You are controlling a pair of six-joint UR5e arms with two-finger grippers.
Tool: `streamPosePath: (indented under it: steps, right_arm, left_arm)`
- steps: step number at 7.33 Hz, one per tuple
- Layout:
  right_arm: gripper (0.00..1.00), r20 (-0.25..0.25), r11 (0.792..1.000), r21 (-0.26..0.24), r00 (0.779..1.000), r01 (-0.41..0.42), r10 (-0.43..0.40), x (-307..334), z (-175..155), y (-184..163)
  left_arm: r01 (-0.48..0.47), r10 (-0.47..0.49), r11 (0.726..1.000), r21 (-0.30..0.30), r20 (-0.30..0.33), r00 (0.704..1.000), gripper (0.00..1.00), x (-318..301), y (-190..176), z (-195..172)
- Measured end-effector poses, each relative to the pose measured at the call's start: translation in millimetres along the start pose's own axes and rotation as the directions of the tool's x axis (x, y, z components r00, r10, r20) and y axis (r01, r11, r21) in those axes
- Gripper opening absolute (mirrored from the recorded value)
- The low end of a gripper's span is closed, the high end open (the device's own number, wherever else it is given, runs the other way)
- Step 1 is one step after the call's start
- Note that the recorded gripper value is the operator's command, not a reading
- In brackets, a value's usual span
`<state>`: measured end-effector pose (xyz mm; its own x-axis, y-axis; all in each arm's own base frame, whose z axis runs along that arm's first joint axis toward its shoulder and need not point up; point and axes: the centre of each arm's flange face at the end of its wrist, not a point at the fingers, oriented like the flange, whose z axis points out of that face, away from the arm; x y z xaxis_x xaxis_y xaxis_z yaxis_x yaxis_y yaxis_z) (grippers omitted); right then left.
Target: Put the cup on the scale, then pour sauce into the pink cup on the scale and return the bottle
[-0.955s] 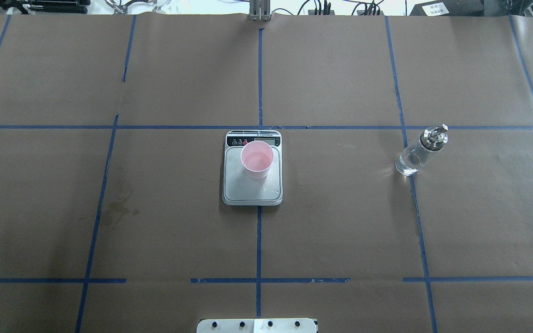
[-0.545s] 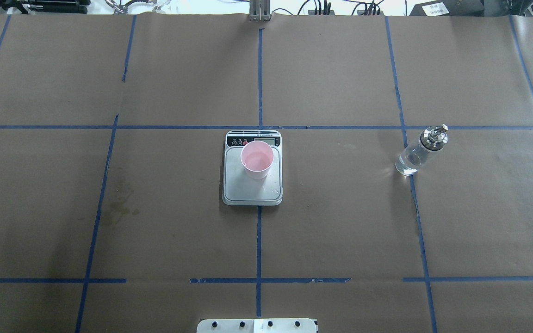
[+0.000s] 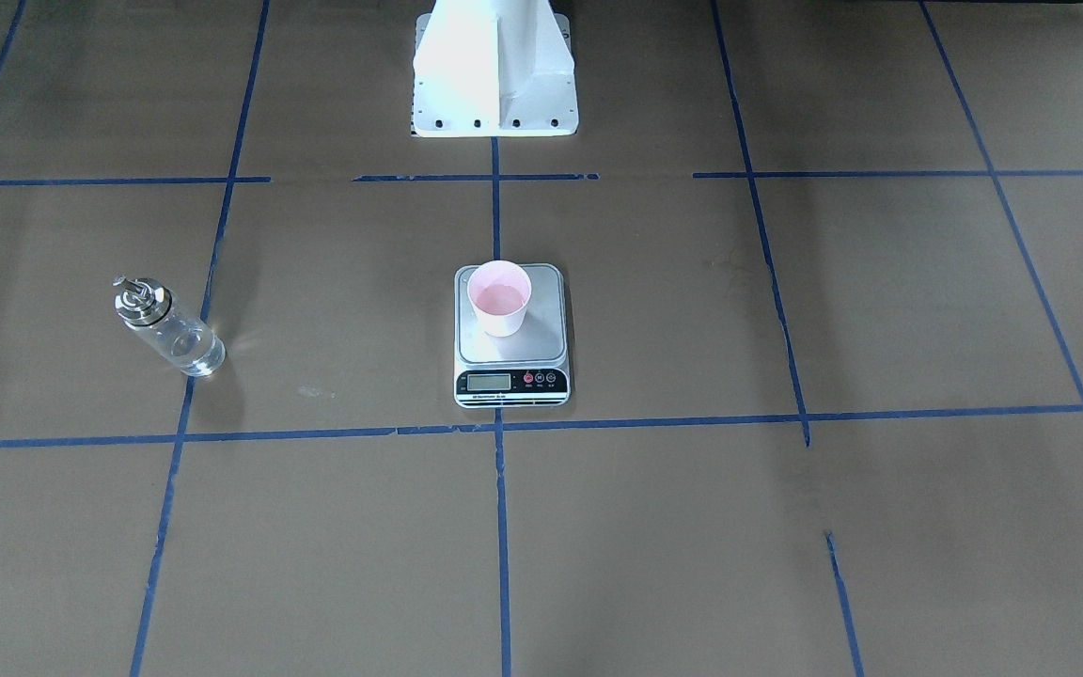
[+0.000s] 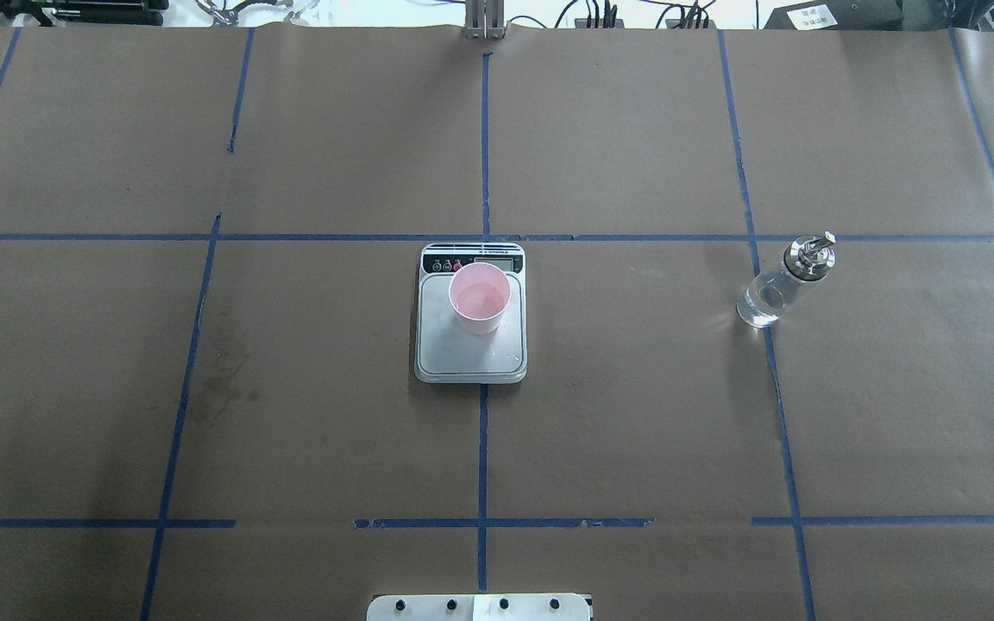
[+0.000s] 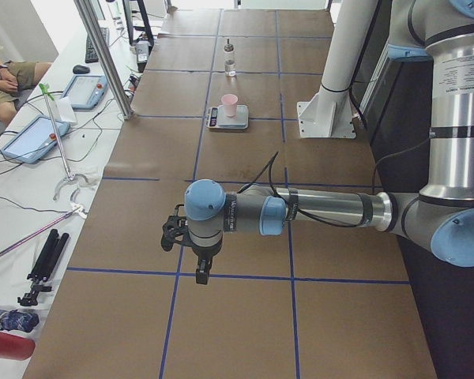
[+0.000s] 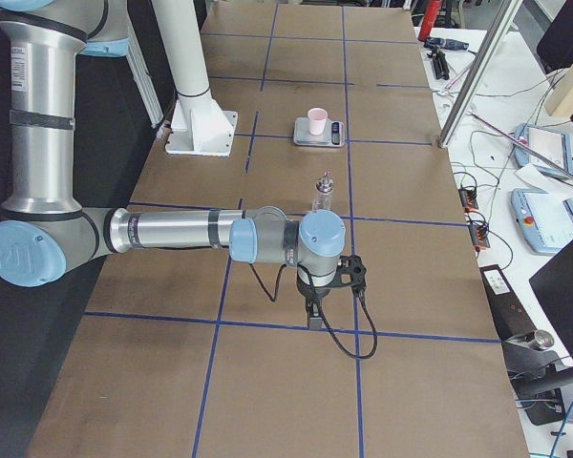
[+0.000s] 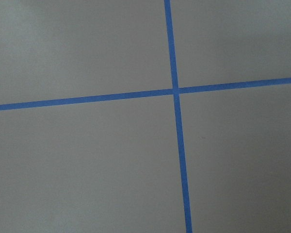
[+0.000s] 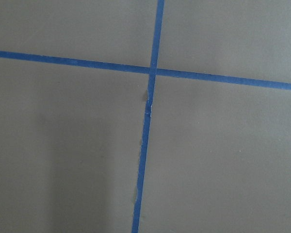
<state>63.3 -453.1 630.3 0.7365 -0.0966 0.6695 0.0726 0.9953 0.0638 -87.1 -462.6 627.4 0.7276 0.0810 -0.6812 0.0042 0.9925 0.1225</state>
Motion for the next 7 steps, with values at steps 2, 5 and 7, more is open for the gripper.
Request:
streamPosePath:
  steps: [2, 5, 7]
  right_arm:
    - [1.0, 0.0, 1.0, 0.002, 1.0, -0.007, 0.007, -0.4, -0.5, -0.7]
    - [1.0, 0.0, 0.994, 0.081, 0.997, -0.079, 0.079, 2.8, 2.0, -11.3]
    - [1.0, 0.004, 0.99, 0.105, 0.995, -0.097, 0.097, 7.6, 7.4, -17.5]
  left_arm:
    - [0.003, -0.003, 1.0, 0.004, 0.0, 1.0, 1.0, -1.3, 0.1, -1.4]
    - [0.006, -0.006, 1.0, 0.009, 0.001, 1.0, 1.0, -1.1, -1.0, -3.3]
    - [0.005, -0.005, 1.0, 0.012, 0.002, 1.0, 1.0, -0.5, -2.3, -4.6]
